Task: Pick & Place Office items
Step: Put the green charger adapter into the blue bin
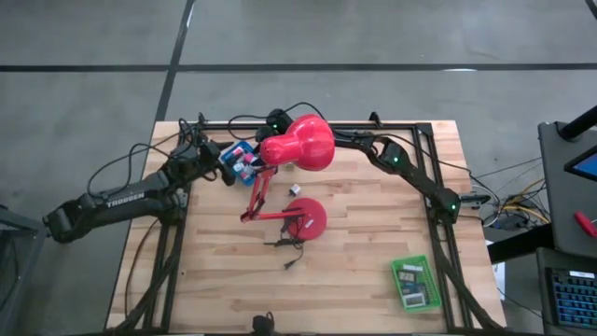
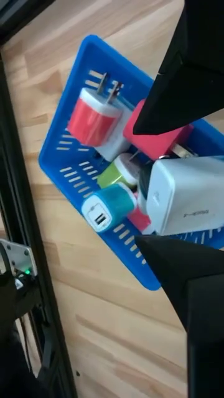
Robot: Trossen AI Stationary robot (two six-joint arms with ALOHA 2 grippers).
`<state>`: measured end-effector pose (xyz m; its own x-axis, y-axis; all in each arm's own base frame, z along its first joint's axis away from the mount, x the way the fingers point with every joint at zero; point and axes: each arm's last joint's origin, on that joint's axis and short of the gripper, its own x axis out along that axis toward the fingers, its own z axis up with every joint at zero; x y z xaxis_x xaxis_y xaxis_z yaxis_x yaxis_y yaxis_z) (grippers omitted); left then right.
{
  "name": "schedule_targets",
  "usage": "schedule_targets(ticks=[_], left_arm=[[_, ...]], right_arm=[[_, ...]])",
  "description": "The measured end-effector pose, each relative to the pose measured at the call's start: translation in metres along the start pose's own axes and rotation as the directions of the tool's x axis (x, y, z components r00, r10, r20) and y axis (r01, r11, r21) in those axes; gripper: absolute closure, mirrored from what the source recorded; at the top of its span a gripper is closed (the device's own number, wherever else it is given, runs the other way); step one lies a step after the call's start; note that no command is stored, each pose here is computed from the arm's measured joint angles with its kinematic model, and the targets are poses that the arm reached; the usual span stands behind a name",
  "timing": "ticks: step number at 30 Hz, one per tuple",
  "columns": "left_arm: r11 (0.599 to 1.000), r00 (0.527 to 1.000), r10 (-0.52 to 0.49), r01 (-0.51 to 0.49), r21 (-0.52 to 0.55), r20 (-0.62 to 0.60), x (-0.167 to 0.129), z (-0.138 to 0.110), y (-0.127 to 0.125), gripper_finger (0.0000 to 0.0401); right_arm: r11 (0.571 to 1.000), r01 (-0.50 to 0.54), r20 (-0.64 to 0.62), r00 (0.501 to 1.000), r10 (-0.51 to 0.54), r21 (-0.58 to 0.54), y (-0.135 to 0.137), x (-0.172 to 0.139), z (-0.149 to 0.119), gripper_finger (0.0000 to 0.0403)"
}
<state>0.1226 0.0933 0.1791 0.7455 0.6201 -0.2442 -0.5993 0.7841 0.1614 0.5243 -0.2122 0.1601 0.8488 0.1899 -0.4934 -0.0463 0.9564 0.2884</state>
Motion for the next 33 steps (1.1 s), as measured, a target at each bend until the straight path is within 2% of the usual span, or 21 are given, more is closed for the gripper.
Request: schedule_targets(ticks=[4, 9, 18, 22, 26, 33], left_arm=[[1.000, 1.000, -0.003, 0.003, 0.009, 0.000, 0.000, 0.000, 0.000, 0.0172], [1.000, 1.000, -0.008, 0.008, 0.014, 0.001, 0.000, 0.000, 0.000, 0.0172], [1.000, 1.000, -0.015, 0.015, 0.015, 0.001, 0.000, 0.000, 0.000, 0.0172], [1.000, 1.000, -0.017, 0.017, 0.014, 0.005, -0.001, 0.000, 0.000, 0.0172], [1.000, 1.000, -0.021, 0.020, 0.016, 0.007, -0.001, 0.001, 0.000, 0.0172], [0.999, 1.000, -0.029, 0.029, 0.018, 0.004, -0.001, 0.000, -0.001, 0.0172]], right_arm=[[1.000, 0.009, -0.017, 1.000, -0.009, -0.007, 0.002, -0.003, 0.001, 0.0145], [0.997, 0.068, -0.107, 0.992, -0.070, -0.026, 0.005, -0.011, -0.001, 0.0147], [0.996, 0.065, -0.246, 0.966, -0.078, -0.061, 0.014, -0.028, -0.002, 0.0147], [0.994, 0.064, -0.278, 0.957, -0.085, -0.087, 0.015, -0.033, -0.002, 0.0147], [0.985, 0.118, -0.298, 0.942, -0.151, -0.126, 0.015, -0.038, 0.000, 0.0147], [0.985, 0.085, -0.297, 0.946, -0.126, -0.148, 0.017, -0.046, 0.003, 0.0147]])
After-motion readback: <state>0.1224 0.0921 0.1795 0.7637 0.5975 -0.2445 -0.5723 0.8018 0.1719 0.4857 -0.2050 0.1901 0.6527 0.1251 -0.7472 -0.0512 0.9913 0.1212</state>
